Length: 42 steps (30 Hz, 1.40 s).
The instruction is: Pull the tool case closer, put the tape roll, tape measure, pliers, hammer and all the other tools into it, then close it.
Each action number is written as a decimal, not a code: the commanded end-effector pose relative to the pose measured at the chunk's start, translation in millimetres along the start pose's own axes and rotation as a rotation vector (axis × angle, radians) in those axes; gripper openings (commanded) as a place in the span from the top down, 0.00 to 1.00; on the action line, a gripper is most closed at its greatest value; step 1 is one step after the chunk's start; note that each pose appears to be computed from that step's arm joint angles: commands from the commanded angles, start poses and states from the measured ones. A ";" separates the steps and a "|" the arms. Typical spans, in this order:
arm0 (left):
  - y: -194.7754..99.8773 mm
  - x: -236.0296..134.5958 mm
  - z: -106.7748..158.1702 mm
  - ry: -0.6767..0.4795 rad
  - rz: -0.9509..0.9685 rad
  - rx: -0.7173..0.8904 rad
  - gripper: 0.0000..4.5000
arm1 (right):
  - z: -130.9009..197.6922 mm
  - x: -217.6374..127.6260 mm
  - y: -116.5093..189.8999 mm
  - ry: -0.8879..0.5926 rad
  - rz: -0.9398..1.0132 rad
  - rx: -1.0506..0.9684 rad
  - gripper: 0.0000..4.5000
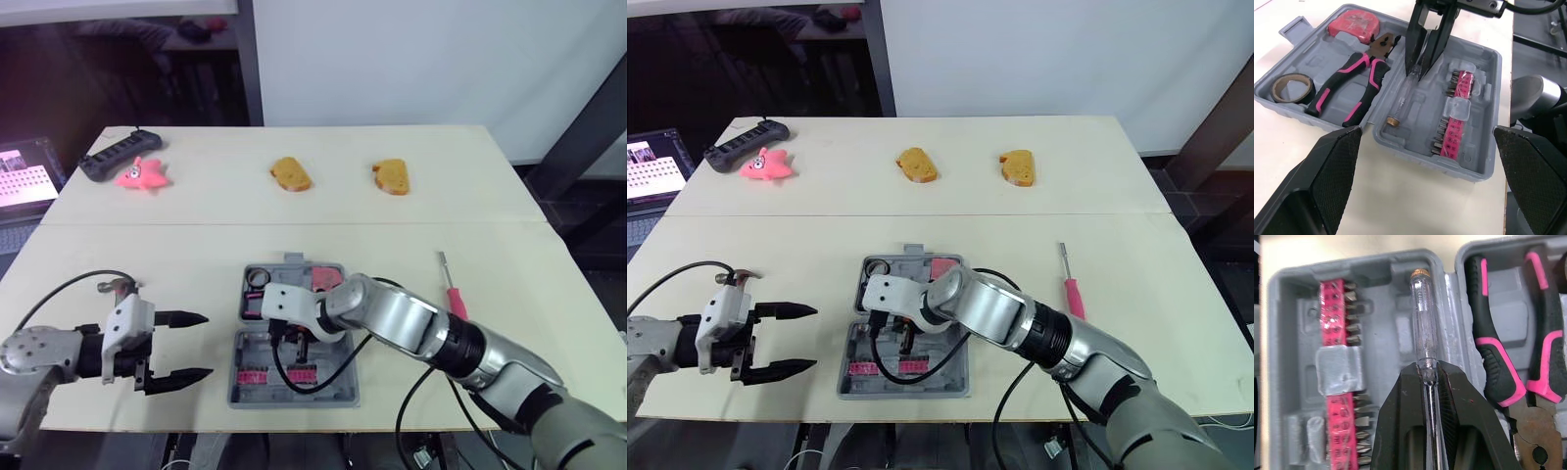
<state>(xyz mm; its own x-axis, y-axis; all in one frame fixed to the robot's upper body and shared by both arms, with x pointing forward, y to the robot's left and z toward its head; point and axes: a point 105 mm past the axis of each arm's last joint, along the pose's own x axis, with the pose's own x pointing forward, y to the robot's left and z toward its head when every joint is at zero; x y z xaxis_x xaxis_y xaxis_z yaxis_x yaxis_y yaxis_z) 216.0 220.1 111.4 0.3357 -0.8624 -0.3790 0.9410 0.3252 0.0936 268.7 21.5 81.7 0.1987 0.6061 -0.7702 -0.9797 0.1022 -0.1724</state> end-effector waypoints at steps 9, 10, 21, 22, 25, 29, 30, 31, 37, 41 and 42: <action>4.9 -4.4 13.0 -0.024 0.033 0.033 0.00 | 7.3 9.6 1.4 -0.023 0.014 -0.026 0.99; 5.0 -4.5 13.2 -0.023 0.033 0.033 0.00 | 7.4 10.1 1.7 -0.024 0.015 -0.025 0.99; 3.3 -4.2 14.5 -0.023 0.035 0.030 0.00 | 7.1 11.0 5.1 -0.035 0.016 -0.026 0.90; 2.5 -3.8 14.5 -0.024 0.034 0.029 0.00 | 7.8 10.3 4.5 -0.040 0.010 -0.031 0.78; 0.9 -3.2 14.1 -0.023 0.032 0.025 0.00 | 9.6 7.4 1.9 -0.049 -0.004 -0.028 0.49; -0.1 -2.9 14.2 -0.023 0.030 0.022 0.00 | 15.3 -2.0 2.5 -0.075 0.005 -0.019 0.40; -0.1 -2.7 14.3 -0.023 0.029 0.022 0.00 | 16.2 -4.0 2.3 -0.081 0.005 -0.015 0.40; 0.1 -2.6 14.4 -0.023 0.029 0.021 0.00 | 16.9 -5.6 2.1 -0.085 0.004 -0.012 0.40; 1.9 -2.4 14.6 -0.023 0.028 0.018 0.00 | 20.1 -7.9 3.5 -0.114 0.016 0.006 0.40; 4.6 -2.5 15.2 -0.023 0.030 0.018 0.00 | 20.5 -4.3 3.2 -0.127 0.019 0.017 0.79; 4.9 -2.6 15.2 -0.023 0.030 0.018 0.00 | 20.3 -3.6 3.0 -0.128 0.019 0.018 0.91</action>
<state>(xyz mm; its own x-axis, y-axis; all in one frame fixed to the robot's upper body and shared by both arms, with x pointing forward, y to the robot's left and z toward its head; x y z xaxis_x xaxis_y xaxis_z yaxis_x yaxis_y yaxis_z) 219.5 215.6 121.1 0.3543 -0.8623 -0.3617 0.9344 0.3417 0.1008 266.4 29.2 88.3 0.1809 0.6685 -0.7213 -0.9835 0.1173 -0.1380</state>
